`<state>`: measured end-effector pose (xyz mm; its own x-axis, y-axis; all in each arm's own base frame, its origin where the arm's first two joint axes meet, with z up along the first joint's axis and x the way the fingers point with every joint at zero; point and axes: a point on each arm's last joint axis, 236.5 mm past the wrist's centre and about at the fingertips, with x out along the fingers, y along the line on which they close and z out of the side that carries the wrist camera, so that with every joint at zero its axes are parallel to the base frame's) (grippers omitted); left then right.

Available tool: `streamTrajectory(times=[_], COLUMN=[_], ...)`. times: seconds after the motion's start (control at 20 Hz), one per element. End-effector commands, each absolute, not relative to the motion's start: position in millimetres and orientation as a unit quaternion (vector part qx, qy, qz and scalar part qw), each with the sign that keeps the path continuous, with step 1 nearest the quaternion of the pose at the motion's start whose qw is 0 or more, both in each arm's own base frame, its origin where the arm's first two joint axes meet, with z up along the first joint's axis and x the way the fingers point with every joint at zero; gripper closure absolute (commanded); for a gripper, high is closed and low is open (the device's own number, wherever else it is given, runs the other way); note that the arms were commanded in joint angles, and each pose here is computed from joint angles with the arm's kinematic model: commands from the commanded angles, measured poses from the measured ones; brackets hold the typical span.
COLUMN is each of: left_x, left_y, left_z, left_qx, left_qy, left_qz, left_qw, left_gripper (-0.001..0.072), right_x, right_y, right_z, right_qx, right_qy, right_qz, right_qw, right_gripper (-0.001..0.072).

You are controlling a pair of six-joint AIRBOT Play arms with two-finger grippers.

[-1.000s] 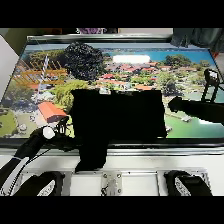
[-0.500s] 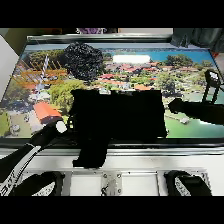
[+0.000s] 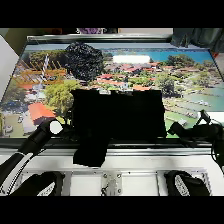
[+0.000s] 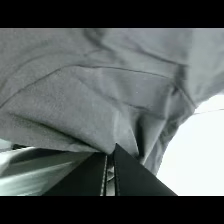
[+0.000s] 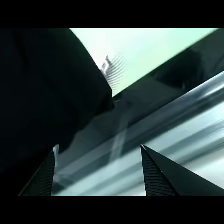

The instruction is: Fold the clothes and pants, and hang the long-sleeved shirts on hangers.

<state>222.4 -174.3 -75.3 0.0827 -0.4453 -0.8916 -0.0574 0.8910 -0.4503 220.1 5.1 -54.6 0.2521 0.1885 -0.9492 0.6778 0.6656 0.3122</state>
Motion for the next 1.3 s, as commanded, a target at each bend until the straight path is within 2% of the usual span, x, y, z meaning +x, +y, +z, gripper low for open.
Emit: streamTrajectory(times=[0.0, 0.05, 0.1, 0.4, 0.6, 0.65, 0.7, 0.75, 0.85, 1.0, 1.15, 1.25], left_x=[222.6, 222.6, 222.1, 220.5, 215.0, 213.9, 213.0, 210.9, 201.5, 180.5, 141.8, 133.9], left_y=[-175.5, -175.5, -175.6, -175.5, -175.0, -174.9, -174.6, -173.0, -166.3, -160.6, -164.3, -167.1], left_z=[-63.8, -62.8, -63.0, -63.5, -64.3, -64.4, -64.4, -64.3, -58.7, -31.4, -3.6, 8.4], left_qx=[-0.19, -0.19, -0.19, -0.19, -0.187, -0.186, -0.185, -0.186, -0.183, -0.177, -0.156, -0.16], left_qy=[0.652, 0.651, 0.652, 0.654, 0.663, 0.665, 0.666, 0.671, 0.683, 0.681, 0.686, 0.674], left_qz=[-0.146, -0.147, -0.146, -0.147, -0.147, -0.148, -0.148, -0.146, -0.15, -0.173, -0.208, -0.214], left_qw=[0.719, 0.72, 0.719, 0.717, 0.71, 0.708, 0.707, 0.703, 0.691, 0.689, 0.68, 0.689], left_gripper=[0.0682, 0.0681, 0.0682, 0.0681, 0.0682, 0.0682, 0.0682, 0.0681, 0.0682, 0.0682, 0.0683, 0.0683], right_x=[230.5, 231.1, 230.7, 250.2, 239.8, 238.7, 237.8, 236.5, 225.3, 191.5, 164.4, 161.5], right_y=[17.7, 18.0, 18.1, 44.7, 58.2, 58.7, 60.1, 60.3, 56.5, 40.5, 34.2, 32.9], right_z=[-88.1, -94.3, -99.9, -115.7, -135.5, -136.0, -133.6, -130.0, -117.4, -86.3, -53.8, -43.0], right_qx=[0.492, 0.498, 0.495, 0.452, 0.421, 0.408, 0.393, 0.377, 0.32, 0.192, 0.149, 0.144], right_qy=[0.526, 0.522, 0.523, 0.529, 0.568, 0.574, 0.58, 0.587, 0.62, 0.688, 0.714, 0.712], right_qz=[-0.206, -0.208, -0.21, -0.172, -0.163, -0.152, -0.138, -0.127, -0.106, -0.061, -0.044, -0.043], right_qw=[0.662, 0.661, 0.661, 0.697, 0.688, 0.694, 0.7, 0.705, 0.708, 0.697, 0.682, 0.686], right_gripper=[0.0169, 0.0245, 0.0269, 0.0269, 0.0273, 0.0389, 0.0607, 0.0683, 0.0684, 0.0684, 0.0684, 0.0685])
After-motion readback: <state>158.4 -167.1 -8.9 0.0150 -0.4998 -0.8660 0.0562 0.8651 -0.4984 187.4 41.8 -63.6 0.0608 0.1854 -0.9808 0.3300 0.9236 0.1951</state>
